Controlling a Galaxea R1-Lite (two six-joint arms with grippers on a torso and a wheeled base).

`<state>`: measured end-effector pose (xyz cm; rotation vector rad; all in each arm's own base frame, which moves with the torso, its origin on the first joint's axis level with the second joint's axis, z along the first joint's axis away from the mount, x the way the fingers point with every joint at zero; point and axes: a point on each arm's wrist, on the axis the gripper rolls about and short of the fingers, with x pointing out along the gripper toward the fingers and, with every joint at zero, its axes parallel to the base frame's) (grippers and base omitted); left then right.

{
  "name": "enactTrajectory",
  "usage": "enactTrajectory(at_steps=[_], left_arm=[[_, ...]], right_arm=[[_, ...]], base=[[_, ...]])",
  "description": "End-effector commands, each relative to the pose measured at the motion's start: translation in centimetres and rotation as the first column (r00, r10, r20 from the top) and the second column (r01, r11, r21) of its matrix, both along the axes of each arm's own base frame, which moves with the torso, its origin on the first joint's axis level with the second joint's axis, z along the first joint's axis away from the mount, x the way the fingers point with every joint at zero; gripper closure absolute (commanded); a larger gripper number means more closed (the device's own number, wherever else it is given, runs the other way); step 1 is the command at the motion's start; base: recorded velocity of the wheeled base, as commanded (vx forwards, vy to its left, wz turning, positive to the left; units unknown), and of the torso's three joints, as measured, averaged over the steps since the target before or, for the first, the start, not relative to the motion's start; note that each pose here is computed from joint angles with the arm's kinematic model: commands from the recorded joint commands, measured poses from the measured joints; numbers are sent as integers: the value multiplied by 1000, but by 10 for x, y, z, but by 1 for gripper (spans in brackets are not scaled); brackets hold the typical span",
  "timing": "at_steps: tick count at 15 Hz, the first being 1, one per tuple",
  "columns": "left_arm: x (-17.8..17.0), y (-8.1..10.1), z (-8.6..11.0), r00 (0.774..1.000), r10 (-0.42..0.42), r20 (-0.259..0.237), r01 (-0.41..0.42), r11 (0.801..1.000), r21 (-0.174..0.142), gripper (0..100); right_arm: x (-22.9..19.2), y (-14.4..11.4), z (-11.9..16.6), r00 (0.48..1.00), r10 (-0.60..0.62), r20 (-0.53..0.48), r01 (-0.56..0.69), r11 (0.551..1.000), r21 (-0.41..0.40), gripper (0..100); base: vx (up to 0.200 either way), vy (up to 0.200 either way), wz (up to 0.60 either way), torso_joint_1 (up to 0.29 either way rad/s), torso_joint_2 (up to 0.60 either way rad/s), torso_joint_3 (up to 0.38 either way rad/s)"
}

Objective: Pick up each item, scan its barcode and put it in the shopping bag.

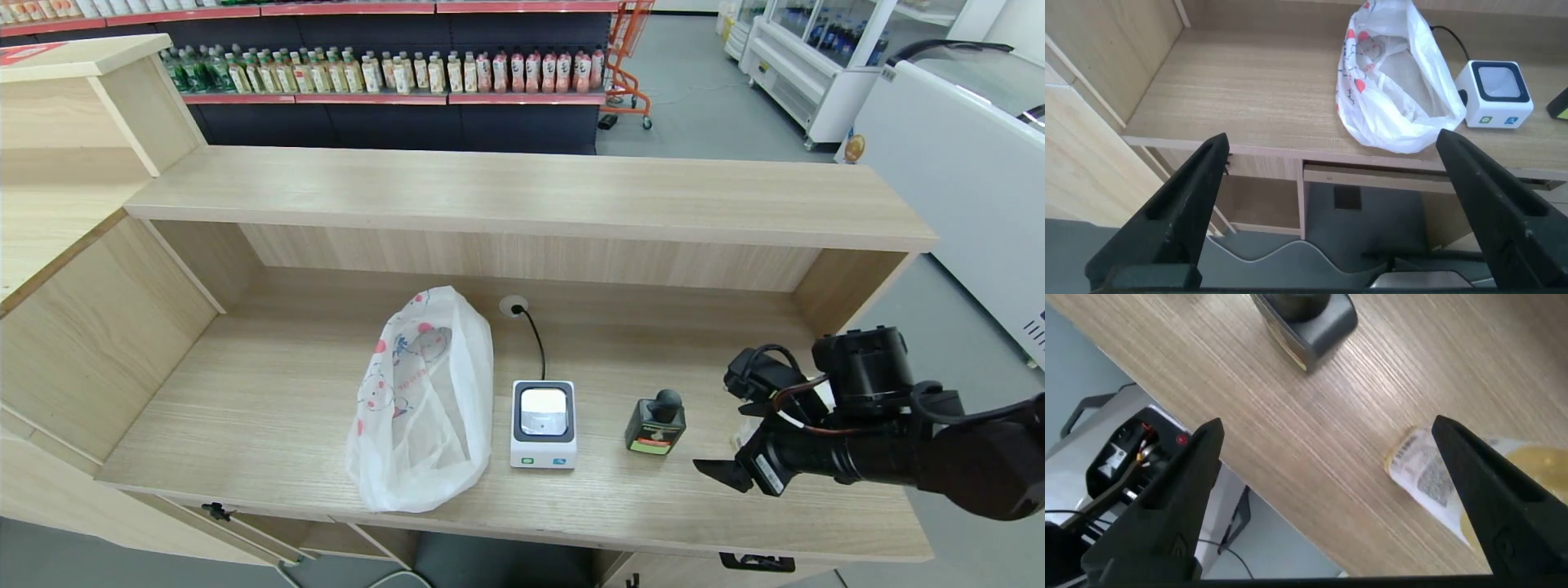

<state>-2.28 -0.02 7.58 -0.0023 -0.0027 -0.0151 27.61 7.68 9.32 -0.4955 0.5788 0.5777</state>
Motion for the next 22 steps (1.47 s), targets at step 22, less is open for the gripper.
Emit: enactTrajectory(at_steps=[22], left_arm=[[0,0,0,1000,0,-1,0,1000,-1,0]], right_arm=[[47,16,-31,969,225,102,-239,960,149,0]], base=[[0,0,0,0,0,0]])
